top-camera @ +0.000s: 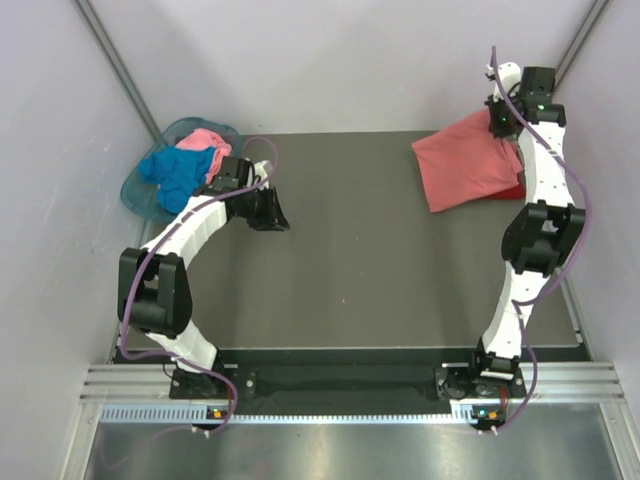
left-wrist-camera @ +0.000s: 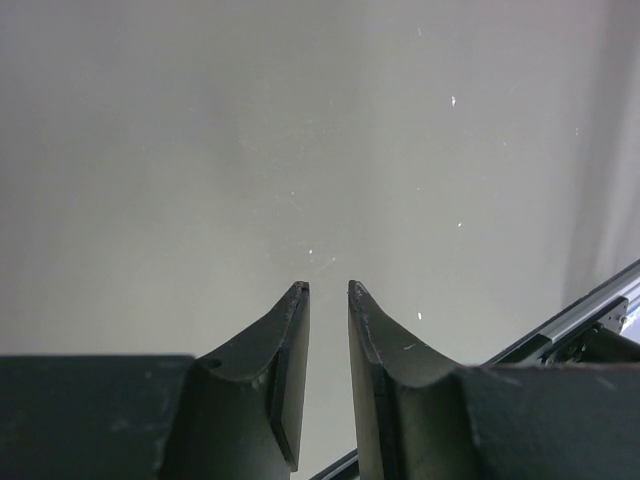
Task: Fold and stack the t-shirts
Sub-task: Neatly place the folded tshirt to the corner
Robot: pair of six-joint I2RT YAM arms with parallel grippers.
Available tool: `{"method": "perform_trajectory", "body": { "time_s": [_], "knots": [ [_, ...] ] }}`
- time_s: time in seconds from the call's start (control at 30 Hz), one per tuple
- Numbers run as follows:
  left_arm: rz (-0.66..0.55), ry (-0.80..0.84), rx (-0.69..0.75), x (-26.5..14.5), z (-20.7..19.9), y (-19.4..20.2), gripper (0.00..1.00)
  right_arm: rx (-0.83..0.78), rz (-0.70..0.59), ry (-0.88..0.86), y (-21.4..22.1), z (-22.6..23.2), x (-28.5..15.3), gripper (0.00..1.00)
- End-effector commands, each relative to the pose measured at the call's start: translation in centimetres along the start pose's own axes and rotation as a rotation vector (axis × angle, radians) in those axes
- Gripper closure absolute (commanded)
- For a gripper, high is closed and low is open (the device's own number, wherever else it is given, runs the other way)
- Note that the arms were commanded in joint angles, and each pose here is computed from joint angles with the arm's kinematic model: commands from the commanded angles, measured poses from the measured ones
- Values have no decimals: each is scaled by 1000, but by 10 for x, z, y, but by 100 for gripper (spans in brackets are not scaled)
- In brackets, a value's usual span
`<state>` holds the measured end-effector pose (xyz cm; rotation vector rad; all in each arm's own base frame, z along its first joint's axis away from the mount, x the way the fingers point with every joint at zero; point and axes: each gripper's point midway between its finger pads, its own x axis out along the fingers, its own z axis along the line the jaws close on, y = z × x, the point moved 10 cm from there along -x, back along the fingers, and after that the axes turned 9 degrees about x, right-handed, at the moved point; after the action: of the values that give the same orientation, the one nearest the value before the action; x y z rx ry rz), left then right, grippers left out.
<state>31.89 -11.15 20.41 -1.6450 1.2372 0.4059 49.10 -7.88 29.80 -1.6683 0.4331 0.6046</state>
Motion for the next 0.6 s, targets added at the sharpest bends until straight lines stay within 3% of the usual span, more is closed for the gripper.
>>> {"method": "perform_trajectory", "body": {
  "time_s": [0.0, 0.57],
  "knots": [
    [-40, 34, 32, -10, -6, -4, 73, 46, -216, 29, -32, -28, -9, 100],
    [-36, 53, 16, -6, -5, -2, 73, 401, -298, 14, 38, -99, 96, 100]
  ]
}}
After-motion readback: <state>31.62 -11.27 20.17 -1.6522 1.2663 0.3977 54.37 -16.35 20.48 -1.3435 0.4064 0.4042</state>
